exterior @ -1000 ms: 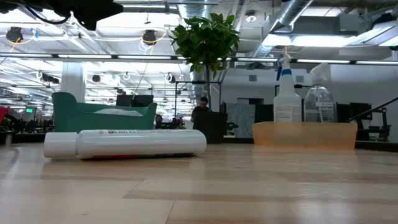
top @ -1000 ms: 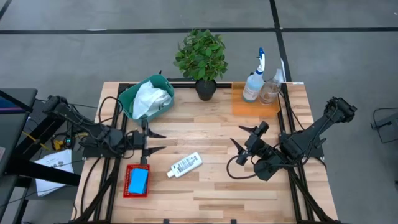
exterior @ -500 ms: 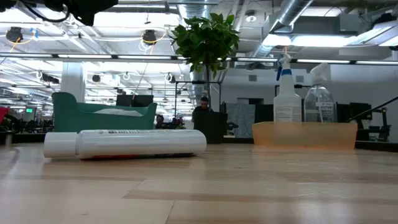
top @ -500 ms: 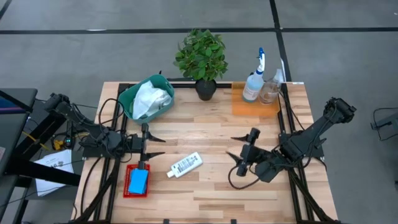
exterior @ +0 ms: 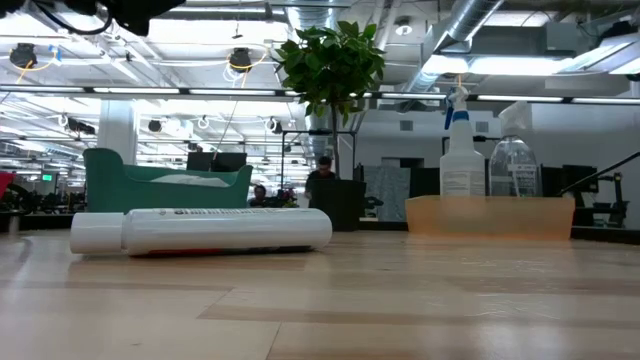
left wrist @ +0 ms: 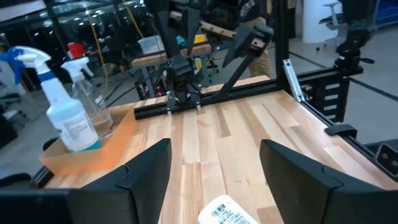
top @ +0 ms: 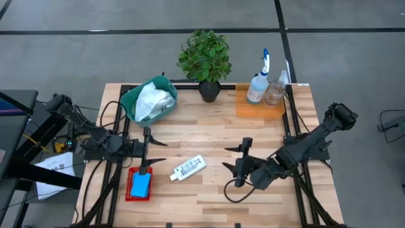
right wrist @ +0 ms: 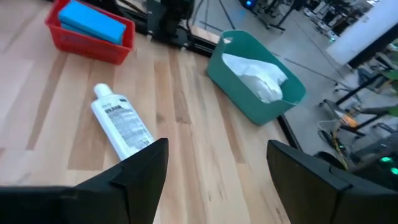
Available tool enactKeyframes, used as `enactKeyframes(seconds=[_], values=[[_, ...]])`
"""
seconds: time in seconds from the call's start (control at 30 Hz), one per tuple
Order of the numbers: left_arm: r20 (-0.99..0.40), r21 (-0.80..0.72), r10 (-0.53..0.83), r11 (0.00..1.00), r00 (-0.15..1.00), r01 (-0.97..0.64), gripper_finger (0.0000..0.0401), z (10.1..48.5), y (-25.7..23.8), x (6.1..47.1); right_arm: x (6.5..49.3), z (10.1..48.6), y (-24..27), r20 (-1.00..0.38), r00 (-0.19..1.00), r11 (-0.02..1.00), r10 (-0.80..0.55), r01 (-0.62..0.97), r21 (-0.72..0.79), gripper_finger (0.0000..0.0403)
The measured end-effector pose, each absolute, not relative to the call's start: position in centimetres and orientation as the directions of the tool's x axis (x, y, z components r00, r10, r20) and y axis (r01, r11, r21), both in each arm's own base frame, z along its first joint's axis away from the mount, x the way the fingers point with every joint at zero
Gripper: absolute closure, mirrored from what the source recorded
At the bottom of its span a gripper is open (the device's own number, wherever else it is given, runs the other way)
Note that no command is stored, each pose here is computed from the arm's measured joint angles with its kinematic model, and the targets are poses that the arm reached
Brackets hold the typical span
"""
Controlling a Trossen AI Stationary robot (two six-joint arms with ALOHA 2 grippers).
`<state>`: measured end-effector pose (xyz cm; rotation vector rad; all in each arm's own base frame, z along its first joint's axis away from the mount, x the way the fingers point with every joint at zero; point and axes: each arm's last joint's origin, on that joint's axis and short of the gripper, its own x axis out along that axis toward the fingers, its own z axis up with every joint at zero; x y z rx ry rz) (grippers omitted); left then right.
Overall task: Pick & Place Kitchen Items
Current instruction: Put the clear restorer into the orange bin
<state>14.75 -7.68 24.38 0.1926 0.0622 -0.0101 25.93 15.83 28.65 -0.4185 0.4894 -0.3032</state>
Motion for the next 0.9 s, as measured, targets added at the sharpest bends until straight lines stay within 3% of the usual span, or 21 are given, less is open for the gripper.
enactKeyframes(seconds=[0.4,0.9], values=[[-0.026,0.220,-0.042,0.974,0.999,0.046,0.0158,24.8,-8.2,14.5,28.2,28.0,14.7,-0.470,0.853,0.936,-0.227,0.057,-0.348,0.0138],[0.004,0.227,-0.008,0.974,1.000,0.007,0.0140,25.1,-8.1,14.5,31.9,24.2,14.7,-0.489,0.845,0.865,-0.216,-0.067,-0.498,0.0138]])
